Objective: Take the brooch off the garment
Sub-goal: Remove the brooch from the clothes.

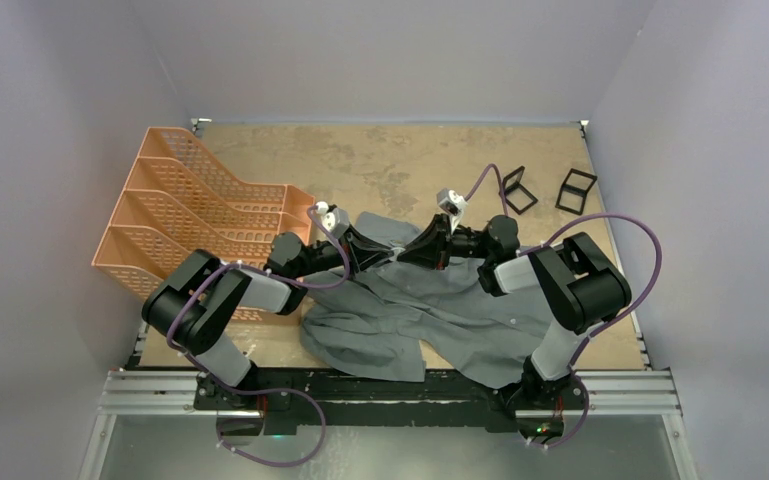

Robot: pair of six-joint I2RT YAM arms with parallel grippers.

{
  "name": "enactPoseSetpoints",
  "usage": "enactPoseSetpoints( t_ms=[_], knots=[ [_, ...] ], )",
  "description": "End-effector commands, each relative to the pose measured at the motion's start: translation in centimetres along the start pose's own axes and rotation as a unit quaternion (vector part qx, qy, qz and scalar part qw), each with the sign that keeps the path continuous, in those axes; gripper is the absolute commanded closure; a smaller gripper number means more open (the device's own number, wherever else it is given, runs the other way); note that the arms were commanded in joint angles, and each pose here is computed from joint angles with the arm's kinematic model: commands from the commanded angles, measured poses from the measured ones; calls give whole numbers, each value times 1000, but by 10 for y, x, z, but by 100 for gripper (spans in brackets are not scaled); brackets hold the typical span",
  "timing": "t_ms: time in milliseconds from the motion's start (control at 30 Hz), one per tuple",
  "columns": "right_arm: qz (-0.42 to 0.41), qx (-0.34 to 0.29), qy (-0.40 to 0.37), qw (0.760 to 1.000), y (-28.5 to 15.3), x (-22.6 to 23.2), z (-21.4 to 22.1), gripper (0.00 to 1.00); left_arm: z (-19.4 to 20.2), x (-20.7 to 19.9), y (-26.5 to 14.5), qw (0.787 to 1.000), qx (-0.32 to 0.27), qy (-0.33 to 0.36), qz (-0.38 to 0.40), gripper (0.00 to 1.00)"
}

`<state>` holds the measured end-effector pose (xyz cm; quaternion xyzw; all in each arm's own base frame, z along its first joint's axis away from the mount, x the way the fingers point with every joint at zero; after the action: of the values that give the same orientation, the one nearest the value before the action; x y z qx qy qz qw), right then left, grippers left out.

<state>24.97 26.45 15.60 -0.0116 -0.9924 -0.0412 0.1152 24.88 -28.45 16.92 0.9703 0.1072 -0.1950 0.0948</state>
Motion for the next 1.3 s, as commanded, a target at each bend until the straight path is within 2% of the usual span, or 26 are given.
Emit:
enactPoseSetpoints(
  t_ms=[0, 233, 367, 1267],
  knots=[
    [-47, -104, -255, 960, 4, 26, -70, 89, -13, -12, 1, 999, -18, 28, 19, 100],
    [-51, -103, -256, 960, 4, 27, -71, 94, -10, -13, 3, 999, -9, 23, 31, 100],
    [-51, -104, -248, 962, 6, 25, -71, 100, -7, -19, 8, 999, 0, 25, 46, 100],
    [-33, -114, -208, 971, 12, 8, -70, 100, -2, -43, 25, 995, 34, 43, 87, 100]
  ],
)
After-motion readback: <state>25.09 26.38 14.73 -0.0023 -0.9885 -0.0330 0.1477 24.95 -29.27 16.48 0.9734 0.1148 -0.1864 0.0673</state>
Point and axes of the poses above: each gripper's point midway between its finger pads, its own y axis out along the fingers, its own x axis along the line the jaws close on, z = x × y, the point moved 2 cm from there along -y, back along the fingers, and after that the axes turned 10 degrees about -y, right-handed, at the moved point
